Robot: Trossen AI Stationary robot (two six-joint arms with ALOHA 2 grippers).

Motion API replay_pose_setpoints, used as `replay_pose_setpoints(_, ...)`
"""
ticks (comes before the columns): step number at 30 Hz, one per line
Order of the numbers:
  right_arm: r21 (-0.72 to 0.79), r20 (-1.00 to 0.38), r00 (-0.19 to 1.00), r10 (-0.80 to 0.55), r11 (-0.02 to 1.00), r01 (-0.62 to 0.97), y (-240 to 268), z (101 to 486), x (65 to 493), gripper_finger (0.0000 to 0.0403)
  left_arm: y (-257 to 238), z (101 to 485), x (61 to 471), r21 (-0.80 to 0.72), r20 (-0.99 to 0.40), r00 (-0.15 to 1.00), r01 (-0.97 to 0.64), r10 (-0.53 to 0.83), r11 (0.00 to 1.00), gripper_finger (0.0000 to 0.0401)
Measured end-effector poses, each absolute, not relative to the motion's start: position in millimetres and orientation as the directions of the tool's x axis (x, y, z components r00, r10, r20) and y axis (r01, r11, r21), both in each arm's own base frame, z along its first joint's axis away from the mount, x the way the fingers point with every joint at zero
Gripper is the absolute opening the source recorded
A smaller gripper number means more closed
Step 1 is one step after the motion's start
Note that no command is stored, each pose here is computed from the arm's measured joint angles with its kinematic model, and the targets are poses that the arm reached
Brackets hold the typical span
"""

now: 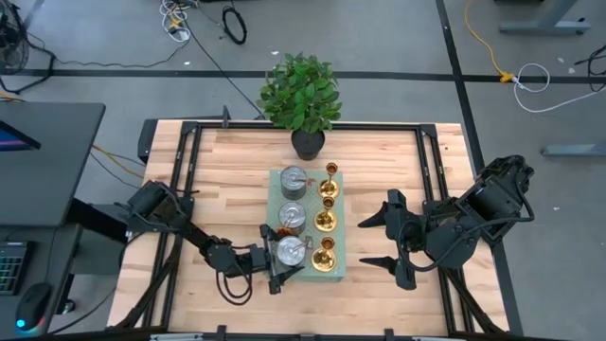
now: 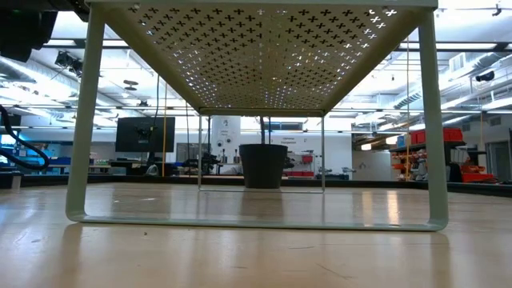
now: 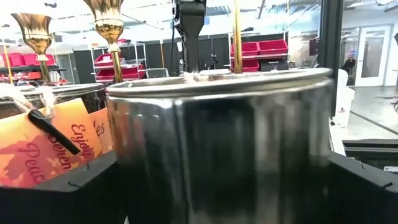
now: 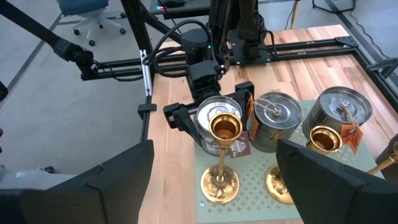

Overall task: Pick & Place candle stick holders
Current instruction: Align the brown scented candle with the other orange scented candle on the shelf

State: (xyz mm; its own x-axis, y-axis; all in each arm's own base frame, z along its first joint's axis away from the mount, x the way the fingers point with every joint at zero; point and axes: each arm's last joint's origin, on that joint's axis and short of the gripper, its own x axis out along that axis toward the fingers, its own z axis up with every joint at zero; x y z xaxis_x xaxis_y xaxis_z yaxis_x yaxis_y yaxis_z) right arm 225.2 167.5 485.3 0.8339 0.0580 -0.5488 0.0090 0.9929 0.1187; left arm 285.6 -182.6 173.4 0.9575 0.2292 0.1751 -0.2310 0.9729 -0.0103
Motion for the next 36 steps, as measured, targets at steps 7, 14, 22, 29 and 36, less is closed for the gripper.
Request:
replay_pose_setpoints(7,0.12,-0.549,0.834,0.058,0.993,0.01,167,485,225,0.034,-189,175,280,0.001,0.168,0.953,-0.255,0.252,0.967,0.04)
replay_pose_setpoints(14,0.121,-0.548,0.834,0.057,0.993,0.011,167,485,225,0.034,-195,181,274,0.011,0.174,0.956,-0.241,0.235,0.97,0.04)
replay_pose_setpoints(22,0.125,-0.548,0.834,0.057,0.992,0.013,167,485,225,0.034,-196,180,272,0.016,0.161,0.949,-0.276,0.27,0.961,0.04)
replay_pose_setpoints(29,0.125,-0.548,0.835,0.058,0.992,0.013,167,485,225,0.034,-191,180,278,-0.001,0.177,0.96,-0.222,0.218,0.975,0.04)
replay_pose_setpoints(36,0.125,-0.548,0.835,0.058,0.992,0.013,167,485,225,0.034,-190,179,279,0.012,0.173,0.961,-0.224,0.218,0.975,0.04)
